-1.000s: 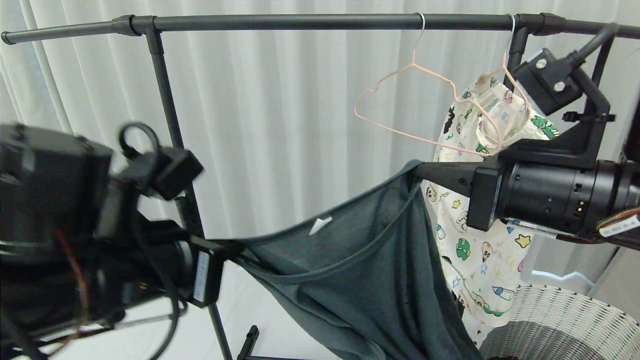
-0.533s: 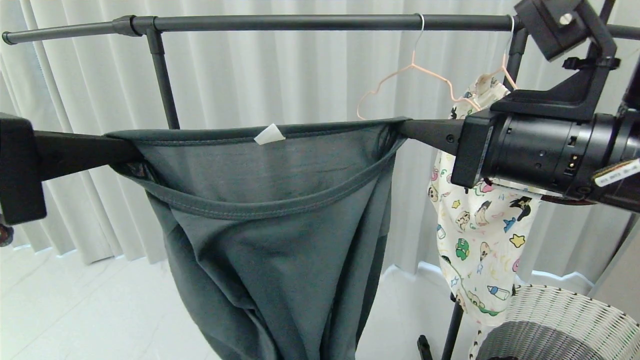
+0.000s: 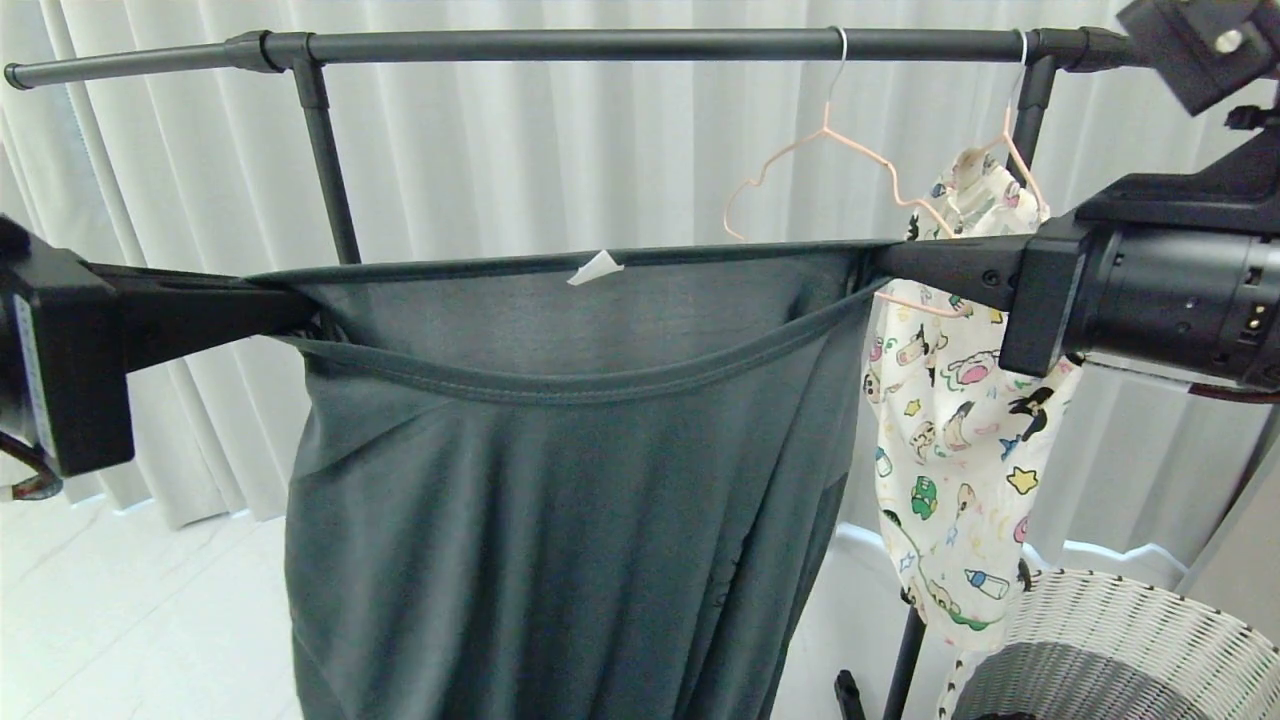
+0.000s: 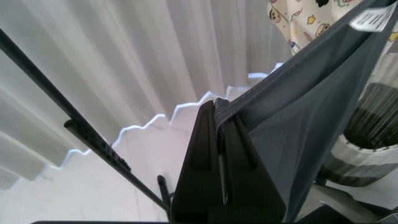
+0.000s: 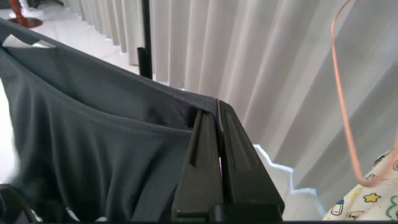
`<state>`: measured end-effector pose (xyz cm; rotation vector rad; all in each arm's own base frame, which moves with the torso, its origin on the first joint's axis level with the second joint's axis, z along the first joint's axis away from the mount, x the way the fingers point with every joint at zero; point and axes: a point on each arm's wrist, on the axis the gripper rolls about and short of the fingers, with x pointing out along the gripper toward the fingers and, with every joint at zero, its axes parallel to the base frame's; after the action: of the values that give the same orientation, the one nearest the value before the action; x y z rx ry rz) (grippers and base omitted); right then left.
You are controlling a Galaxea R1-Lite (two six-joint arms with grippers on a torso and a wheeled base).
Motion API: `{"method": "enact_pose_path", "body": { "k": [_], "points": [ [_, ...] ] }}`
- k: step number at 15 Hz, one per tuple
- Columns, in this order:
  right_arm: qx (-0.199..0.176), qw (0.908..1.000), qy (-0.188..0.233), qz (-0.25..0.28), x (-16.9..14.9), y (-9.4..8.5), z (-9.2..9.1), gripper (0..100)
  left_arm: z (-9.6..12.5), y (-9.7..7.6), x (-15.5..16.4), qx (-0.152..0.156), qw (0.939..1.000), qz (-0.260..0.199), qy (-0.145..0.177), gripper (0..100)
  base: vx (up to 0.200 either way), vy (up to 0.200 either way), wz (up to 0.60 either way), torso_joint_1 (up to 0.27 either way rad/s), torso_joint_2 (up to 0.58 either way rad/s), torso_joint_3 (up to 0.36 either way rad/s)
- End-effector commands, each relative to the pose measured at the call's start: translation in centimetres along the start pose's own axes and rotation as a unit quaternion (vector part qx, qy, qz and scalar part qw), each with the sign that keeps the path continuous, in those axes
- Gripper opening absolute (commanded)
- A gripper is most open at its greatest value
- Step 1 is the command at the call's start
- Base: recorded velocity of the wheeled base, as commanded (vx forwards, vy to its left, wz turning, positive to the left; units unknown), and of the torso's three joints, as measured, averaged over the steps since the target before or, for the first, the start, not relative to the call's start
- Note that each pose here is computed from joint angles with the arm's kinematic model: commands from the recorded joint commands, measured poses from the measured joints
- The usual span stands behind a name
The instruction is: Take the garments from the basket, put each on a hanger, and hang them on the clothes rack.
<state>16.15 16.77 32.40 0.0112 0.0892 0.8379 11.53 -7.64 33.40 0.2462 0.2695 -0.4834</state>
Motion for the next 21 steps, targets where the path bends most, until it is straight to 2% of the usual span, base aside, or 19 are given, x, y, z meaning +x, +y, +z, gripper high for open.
{"method": "enact_pose_path", "body": {
  "k": [1, 8, 11, 16, 18, 21],
  "points": [
    [0.0, 0.9999, -0.012, 0.0, -0.9, 0.0, 0.5, 0, -0.2, -0.1, 0.5, 0.01, 0.9999, 0.002, 0.01, 0, -0.2, 0.0, 0.0, -0.002, 0.0, 0.002],
    [0.0, 0.9999, -0.015, 0.0, -2.1, 0.1, 0.8, 0, -0.4, -0.2, 0.9, 0.015, 0.9997, 0.001, 0.017, 0, -0.2, 0.0, 0.0, 0.002, 0.0, 0.002],
    [-0.001, 1.0, -0.007, -0.001, -2.8, 0.1, 0.8, 0, -0.4, -0.3, 1.3, 0.027, 0.9994, -0.002, 0.022, 0, -0.2, 0.0, 0.0, -0.002, 0.0, 0.002],
    [0.0, 0.9999, -0.012, -0.01, -3.2, -0.2, 1.1, 0, 0.5, -0.9, 3.1, 0.026, 0.9996, -0.008, -0.007, 0, -0.2, 0.0, 0.0, 0.004, 0.0, 0.002],
    [0.0, 0.9997, -0.016, -0.017, -3.4, -0.5, 1.2, 0, 0.7, -1.1, 3.6, 0.027, 0.9995, -0.012, -0.015, 0, 0.0, 0.0, 0.0, 0.0, 0.0, 0.0],
    [0.0, 0.9978, -0.041, -0.052, -3.6, -2.1, 2.6, 0, 2.1, -1.5, 5.3, 0.022, 0.9984, -0.012, -0.051, 0, 0.0, 0.0, 0.0, 0.0, 0.0, 0.0]
  ]
}}
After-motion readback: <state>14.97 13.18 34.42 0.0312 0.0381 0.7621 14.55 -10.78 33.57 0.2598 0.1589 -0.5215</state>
